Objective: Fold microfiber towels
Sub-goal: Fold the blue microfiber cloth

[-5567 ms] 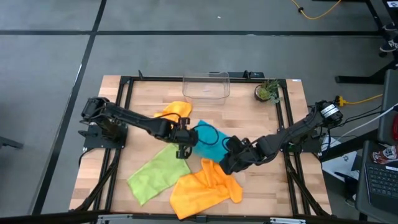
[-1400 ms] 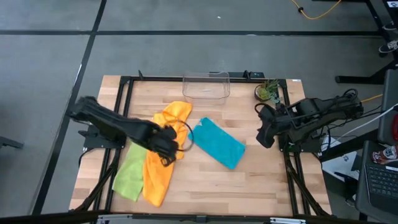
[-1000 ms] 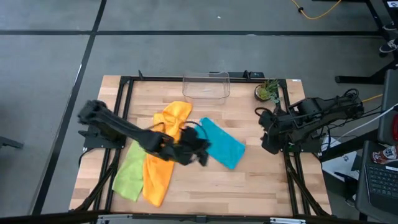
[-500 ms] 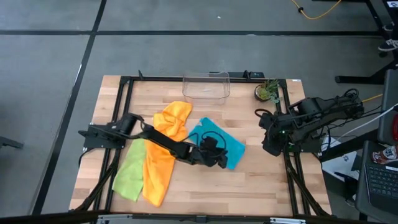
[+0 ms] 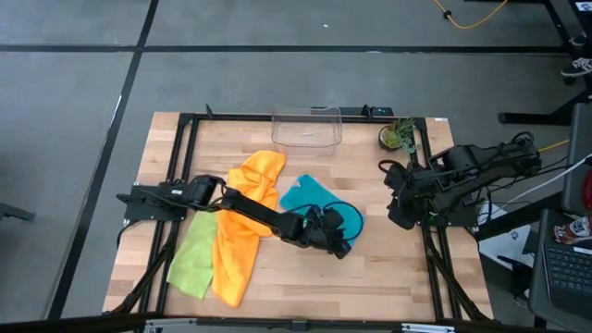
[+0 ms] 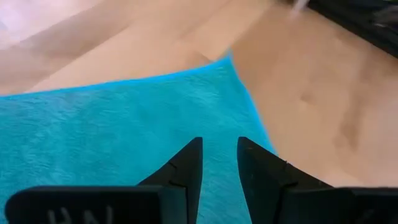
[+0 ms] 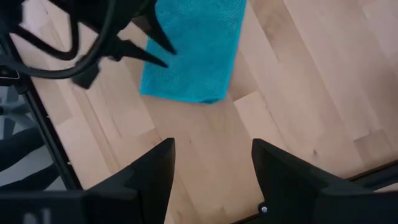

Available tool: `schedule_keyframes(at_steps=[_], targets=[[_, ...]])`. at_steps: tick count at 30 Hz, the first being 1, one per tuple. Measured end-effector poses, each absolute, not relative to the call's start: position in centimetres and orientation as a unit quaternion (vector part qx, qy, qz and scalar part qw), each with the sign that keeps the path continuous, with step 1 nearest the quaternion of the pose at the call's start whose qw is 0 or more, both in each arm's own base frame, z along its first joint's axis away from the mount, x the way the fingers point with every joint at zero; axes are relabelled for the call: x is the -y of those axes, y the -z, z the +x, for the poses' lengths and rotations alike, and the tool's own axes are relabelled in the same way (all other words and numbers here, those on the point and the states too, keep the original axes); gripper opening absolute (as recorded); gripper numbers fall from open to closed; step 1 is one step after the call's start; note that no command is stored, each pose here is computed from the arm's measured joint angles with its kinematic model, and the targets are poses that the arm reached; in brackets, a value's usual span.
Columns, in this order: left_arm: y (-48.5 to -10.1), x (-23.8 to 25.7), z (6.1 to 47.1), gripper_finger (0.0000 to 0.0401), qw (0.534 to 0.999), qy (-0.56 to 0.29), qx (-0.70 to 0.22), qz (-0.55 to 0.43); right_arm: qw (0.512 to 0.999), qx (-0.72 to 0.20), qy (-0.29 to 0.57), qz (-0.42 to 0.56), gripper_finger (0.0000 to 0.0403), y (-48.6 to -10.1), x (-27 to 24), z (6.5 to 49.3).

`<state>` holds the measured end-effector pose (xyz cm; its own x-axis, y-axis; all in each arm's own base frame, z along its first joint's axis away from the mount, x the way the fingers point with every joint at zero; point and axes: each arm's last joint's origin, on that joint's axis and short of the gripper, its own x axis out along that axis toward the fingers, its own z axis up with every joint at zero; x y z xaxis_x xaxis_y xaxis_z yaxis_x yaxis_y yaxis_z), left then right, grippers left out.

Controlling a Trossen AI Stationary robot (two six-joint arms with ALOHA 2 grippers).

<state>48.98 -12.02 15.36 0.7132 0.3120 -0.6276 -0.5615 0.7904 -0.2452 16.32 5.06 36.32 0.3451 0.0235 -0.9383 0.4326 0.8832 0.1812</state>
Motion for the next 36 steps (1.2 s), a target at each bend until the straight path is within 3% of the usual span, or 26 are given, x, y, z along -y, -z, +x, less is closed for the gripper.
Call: schedule_keyframes(at_steps=[7,14,22,28,36], targets=[[-14.4,12.1,48.1,0.0094,0.880,-0.255,-0.342,-0.209,0.794,-0.557,0.130,0.205,0.0216,-36.3,-5.1,16.3],[-13.9,12.6,47.5,0.0094,0.868,-0.213,-0.403,-0.197,0.792,-0.556,0.135,0.212,0.0216,-36.3,-5.1,16.3],[-14.3,14.4,47.4,0.0093,0.884,-0.228,-0.355,-0.203,0.791,-0.556,0.137,0.214,0.0216,-36.3,-5.1,16.3],[-12.4,14.6,48.3,0.0093,0.889,-0.221,-0.337,-0.215,0.791,-0.552,0.147,0.221,0.0216,-36.3,-5.0,16.3],[-11.6,15.6,47.5,0.0093,0.870,-0.184,-0.403,-0.218,0.789,-0.555,0.139,0.222,0.0216,-36.3,-5.2,16.3]])
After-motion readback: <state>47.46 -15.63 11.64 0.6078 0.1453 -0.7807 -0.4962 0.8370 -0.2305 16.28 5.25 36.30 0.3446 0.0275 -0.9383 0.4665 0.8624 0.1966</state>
